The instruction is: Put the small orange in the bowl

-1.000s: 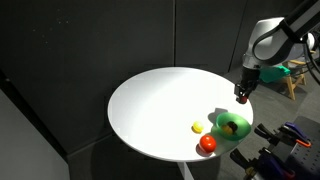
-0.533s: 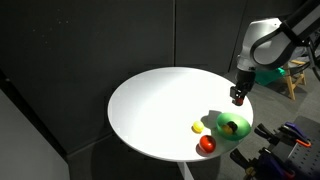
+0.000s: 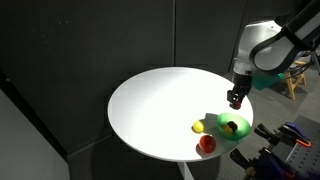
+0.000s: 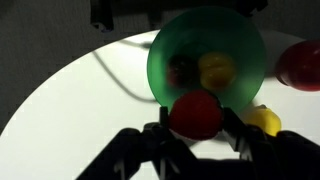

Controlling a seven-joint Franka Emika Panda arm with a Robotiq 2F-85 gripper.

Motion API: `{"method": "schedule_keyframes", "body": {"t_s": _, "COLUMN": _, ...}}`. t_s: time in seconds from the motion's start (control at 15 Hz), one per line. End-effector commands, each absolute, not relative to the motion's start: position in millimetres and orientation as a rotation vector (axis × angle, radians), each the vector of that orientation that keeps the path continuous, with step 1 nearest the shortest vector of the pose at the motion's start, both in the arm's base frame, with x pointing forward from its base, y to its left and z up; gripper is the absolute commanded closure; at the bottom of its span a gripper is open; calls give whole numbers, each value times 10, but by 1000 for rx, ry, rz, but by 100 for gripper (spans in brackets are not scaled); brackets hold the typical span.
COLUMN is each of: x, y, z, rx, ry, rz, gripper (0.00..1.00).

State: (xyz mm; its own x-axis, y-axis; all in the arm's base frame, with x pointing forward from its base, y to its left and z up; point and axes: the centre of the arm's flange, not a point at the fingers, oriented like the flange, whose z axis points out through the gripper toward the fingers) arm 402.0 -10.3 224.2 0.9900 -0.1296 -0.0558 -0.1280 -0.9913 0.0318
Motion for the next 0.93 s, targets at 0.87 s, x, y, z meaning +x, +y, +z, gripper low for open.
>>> {"method": "schedule_keyframes", "body": {"t_s": 0.87, "x": 3823, "y": -74, "z": 1728, "rx": 3102, "ry": -194, "rz": -3, "gripper": 70}}
